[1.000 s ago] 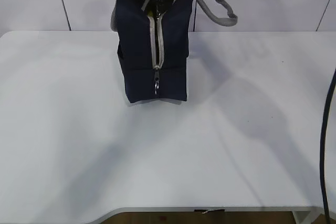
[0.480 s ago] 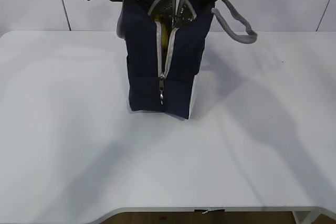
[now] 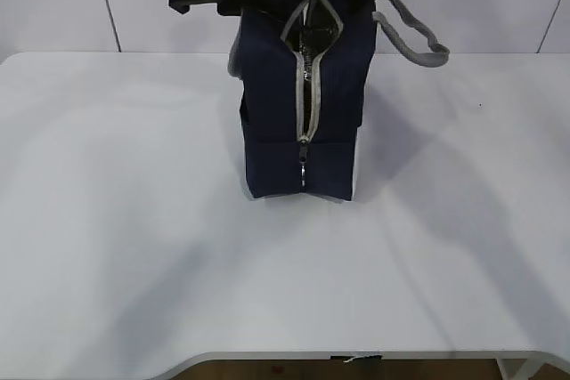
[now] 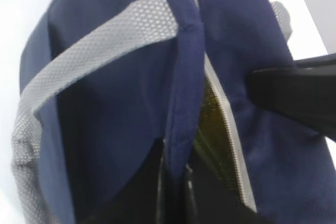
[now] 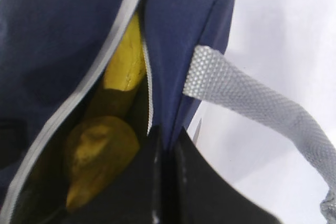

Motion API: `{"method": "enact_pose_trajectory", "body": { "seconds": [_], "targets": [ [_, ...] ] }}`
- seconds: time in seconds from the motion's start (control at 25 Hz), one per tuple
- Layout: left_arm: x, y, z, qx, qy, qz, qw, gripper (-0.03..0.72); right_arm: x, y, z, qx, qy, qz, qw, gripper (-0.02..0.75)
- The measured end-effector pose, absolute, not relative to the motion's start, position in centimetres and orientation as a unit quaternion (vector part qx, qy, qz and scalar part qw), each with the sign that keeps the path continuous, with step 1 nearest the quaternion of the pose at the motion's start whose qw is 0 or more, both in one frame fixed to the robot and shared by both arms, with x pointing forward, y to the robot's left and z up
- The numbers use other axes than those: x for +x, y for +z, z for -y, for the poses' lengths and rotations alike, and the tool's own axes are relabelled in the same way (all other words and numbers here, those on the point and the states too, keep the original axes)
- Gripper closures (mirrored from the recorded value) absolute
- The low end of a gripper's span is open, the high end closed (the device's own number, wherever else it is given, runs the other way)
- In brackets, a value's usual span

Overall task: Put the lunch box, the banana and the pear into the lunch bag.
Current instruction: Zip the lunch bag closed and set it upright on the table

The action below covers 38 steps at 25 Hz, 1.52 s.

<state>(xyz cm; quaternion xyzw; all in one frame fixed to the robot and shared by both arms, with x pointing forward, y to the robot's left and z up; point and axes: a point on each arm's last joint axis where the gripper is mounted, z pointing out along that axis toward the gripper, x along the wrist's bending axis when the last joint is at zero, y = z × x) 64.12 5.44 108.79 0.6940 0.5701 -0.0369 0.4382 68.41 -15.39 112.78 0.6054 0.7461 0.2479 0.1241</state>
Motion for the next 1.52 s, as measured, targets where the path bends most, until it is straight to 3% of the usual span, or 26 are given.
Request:
{"method": "enact_pose_trajectory", "body": {
  "seconds": [0.64,0.8,0.96,1.12,1.24,1.52],
  "targets": [
    [64.3,107.7,-4.9,0.694,-0.042,-0.579,0.426,0.686,68.7,111.1,15.9,0.598,0.242,-0.757,0.101,0.728],
    [64.3,107.5,-4.9,0.694,-0.043,-0.58,0.424,0.676,68.7,111.1,15.9,0.597,0.242,-0.758,0.101,0.695],
    [64.4,107.1,-4.8,0.696,-0.045,-0.582,0.419,0.585,68.7,111.1,15.9,0.597,0.242,-0.758,0.101,0.551],
    [64.4,107.1,-4.8,0.696,-0.045,-0.582,0.419,0.411,68.7,111.1,15.9,0.597,0.242,-0.758,0.101,0.395],
    [64.4,107.0,-4.8,0.698,-0.042,-0.581,0.417,0.349,68.6,111.3,15.9,0.597,0.244,-0.758,0.103,0.361],
    [64.4,108.7,-6.2,0.696,-0.021,-0.578,0.426,0.33,66.7,115.3,16.7,0.587,0.272,-0.75,0.135,0.351]
  ]
}}
